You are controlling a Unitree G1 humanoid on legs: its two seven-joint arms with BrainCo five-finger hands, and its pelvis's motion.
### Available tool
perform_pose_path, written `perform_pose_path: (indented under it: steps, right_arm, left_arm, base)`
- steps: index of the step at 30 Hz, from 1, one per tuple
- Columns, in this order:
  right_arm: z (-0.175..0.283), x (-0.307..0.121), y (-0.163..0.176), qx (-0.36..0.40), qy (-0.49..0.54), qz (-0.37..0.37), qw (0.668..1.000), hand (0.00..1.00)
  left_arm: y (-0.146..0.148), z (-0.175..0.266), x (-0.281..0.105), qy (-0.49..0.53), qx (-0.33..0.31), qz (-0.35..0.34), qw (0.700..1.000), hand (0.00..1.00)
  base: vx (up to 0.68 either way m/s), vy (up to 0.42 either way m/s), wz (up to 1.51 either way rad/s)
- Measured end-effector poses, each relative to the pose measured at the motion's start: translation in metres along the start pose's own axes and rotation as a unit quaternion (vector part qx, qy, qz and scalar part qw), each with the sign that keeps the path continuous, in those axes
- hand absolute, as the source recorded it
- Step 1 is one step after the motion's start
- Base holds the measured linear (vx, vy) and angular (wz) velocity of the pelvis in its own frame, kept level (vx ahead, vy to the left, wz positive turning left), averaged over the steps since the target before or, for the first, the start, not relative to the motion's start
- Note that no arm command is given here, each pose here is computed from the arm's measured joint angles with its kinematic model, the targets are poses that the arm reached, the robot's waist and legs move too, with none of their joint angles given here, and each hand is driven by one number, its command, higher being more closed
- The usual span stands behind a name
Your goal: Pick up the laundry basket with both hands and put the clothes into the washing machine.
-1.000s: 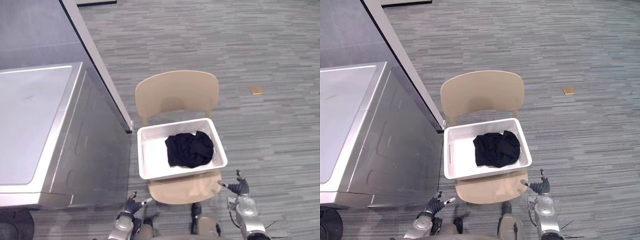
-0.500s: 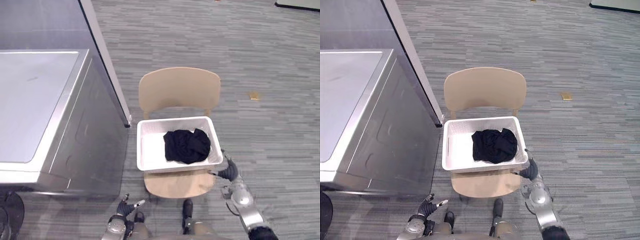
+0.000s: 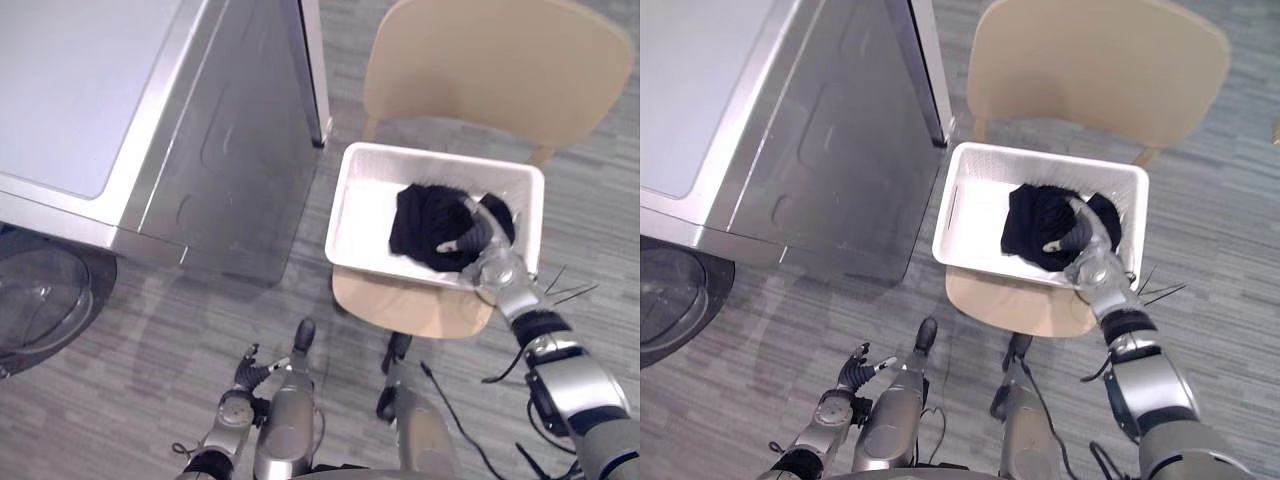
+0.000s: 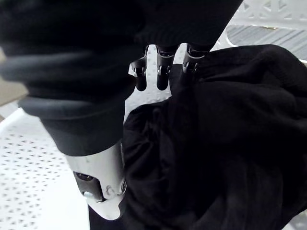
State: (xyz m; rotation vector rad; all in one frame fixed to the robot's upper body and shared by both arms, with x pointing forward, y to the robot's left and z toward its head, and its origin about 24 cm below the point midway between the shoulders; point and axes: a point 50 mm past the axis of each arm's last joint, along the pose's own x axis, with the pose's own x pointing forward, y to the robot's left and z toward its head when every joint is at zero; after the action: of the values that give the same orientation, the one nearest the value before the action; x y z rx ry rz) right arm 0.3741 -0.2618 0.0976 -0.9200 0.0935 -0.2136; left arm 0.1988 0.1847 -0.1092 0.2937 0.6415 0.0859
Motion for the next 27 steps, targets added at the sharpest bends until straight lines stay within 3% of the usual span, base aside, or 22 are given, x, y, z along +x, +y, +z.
perform_pose_path:
  steps: [4, 5, 15, 22, 27]
  right_arm:
    - [0.000, 0.008, -0.018, -0.021, 0.017, -0.014, 1.000, 0.00]
    - [-0.002, 0.010, -0.022, -0.026, 0.026, -0.017, 0.999, 1.00]
    - [0.019, 0.016, -0.030, -0.031, -0.005, -0.037, 0.999, 1.00]
    - [0.039, 0.012, -0.020, -0.010, -0.053, -0.021, 0.998, 1.00]
    - [0.081, -0.004, -0.037, 0.083, -0.169, -0.064, 0.980, 1.00]
  left_arm:
    - [-0.005, 0.013, 0.005, -0.020, 0.001, -0.007, 1.000, 0.00]
    - [-0.008, 0.019, 0.007, -0.029, 0.004, -0.013, 0.999, 0.00]
    - [-0.034, 0.050, 0.011, -0.063, -0.032, -0.032, 0.997, 0.00]
    - [-0.032, 0.049, 0.011, -0.064, -0.030, -0.031, 0.997, 0.00]
    - [-0.028, 0.052, 0.010, -0.076, -0.031, -0.026, 0.996, 0.00]
  base:
    - [0.03, 0.037, 0.03]
    - [0.01, 0.050, 0.02]
    - [-0.01, 0.005, -0.03]
    - [0.02, -0.025, -0.03]
    - [0.00, -0.003, 0.02]
